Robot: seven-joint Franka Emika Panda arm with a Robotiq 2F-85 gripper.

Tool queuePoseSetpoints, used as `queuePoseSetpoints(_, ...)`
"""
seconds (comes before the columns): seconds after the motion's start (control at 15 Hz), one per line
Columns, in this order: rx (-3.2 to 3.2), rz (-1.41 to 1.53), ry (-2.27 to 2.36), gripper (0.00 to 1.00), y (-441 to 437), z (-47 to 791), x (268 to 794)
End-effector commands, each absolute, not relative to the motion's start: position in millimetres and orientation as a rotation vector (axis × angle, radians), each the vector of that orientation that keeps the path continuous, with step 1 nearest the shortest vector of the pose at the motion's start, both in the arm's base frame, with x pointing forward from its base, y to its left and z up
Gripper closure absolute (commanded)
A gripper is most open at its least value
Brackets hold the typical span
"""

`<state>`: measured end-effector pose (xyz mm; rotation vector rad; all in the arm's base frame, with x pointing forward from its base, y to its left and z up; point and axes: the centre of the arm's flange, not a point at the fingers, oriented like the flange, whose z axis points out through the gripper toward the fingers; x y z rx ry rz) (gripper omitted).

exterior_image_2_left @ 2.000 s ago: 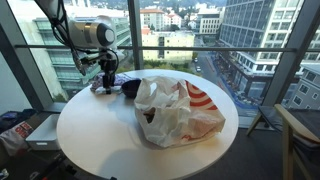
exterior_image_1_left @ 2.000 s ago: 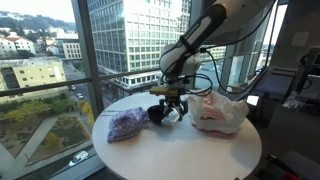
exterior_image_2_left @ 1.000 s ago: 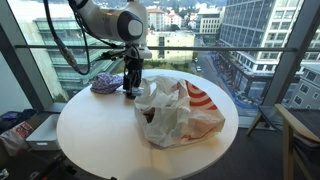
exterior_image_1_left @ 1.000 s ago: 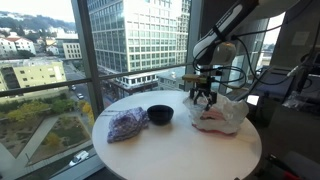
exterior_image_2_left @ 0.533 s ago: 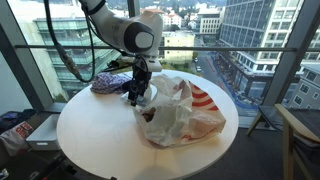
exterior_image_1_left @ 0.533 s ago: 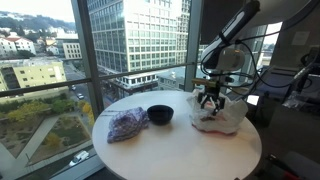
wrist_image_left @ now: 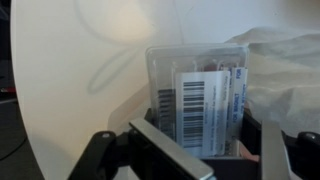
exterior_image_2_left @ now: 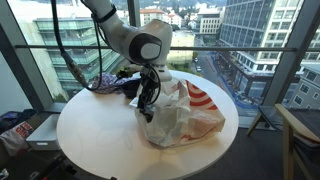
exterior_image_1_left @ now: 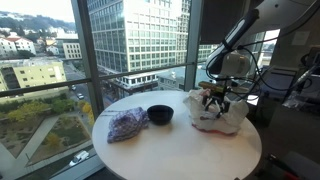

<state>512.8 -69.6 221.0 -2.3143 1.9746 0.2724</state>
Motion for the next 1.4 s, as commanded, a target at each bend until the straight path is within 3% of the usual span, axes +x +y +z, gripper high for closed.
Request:
queuePoseSetpoints(0.0,-2.315,0.178,1.933,0.47,-78,211,527)
queuePoseSetpoints(0.47,-2.410,0.073,1.835,0.47,-74,170,553)
queuePoseSetpoints(0.53,-2.431,0.064,1.799,0.06,-70,168,554)
queuePoseSetpoints(0.67,-2.465,0.039,1.746,0.00,-62,176,556)
queuePoseSetpoints(1.33,-2.781,-0.108,1.552,0.00,-2,247,543)
